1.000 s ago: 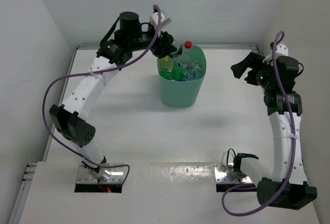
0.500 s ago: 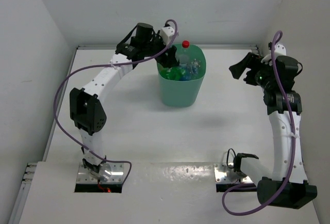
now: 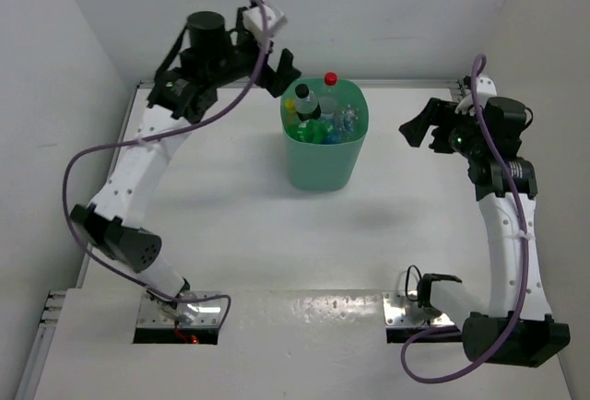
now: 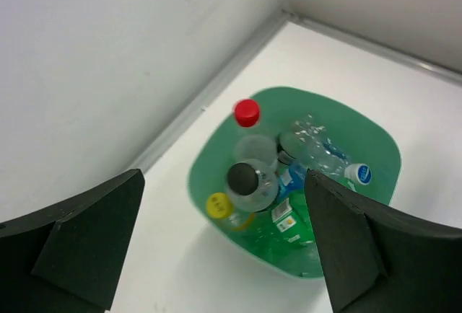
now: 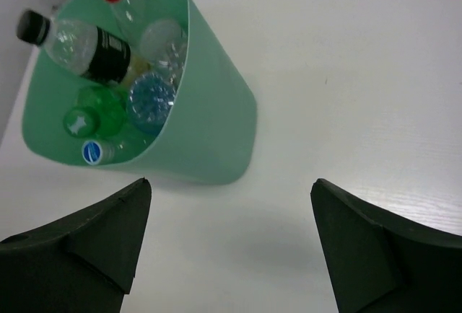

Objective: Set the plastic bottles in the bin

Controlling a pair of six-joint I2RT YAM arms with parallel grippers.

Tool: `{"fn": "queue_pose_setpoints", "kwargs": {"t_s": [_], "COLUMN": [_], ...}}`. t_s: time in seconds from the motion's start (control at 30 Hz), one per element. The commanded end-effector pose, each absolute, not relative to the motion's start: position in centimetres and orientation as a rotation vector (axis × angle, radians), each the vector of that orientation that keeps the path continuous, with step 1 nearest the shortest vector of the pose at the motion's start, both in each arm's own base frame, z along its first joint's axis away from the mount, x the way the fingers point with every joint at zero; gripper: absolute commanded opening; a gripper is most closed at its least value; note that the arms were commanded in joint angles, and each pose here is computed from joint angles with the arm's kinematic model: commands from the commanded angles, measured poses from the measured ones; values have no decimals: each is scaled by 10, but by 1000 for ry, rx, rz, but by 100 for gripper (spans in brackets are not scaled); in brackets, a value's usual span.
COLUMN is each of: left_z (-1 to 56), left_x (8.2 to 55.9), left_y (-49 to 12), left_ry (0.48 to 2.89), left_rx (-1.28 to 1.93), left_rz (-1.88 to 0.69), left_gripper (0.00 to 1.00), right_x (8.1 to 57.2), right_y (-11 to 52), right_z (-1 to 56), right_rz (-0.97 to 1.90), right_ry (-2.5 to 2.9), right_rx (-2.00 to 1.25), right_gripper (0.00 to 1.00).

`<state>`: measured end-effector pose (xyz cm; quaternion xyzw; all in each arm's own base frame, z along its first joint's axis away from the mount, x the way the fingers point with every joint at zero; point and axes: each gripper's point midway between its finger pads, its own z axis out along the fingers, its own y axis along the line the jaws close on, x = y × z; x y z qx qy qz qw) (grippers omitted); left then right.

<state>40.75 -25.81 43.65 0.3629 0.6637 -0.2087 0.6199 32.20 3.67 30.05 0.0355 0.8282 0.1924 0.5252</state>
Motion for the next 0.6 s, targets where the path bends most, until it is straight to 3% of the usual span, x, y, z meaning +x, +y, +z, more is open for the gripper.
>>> {"fn": "queue_pose_setpoints", "kwargs": {"t_s": [0.0, 0.1, 0.3, 0.57], "left_z": [442, 397, 326, 307], "left_x": [400, 409, 389, 388], "left_y": [-214, -160, -100, -62], "left_ry": [1624, 1810, 1993, 2023], "left_rx": [708, 549, 392, 269], "left_rz": [-410, -297, -374, -477], "left_gripper": [100, 100, 100, 100], "right_x": [322, 319, 320, 330], "right_y": [43, 40, 31, 23], "right_z": [305, 292, 278, 276], "right_rz": [454, 438, 391, 368], "right_ry": [2012, 2080, 2159, 2167], "right_rx": [-49, -77, -125, -117], "right_gripper": [90, 91, 94, 95]}}
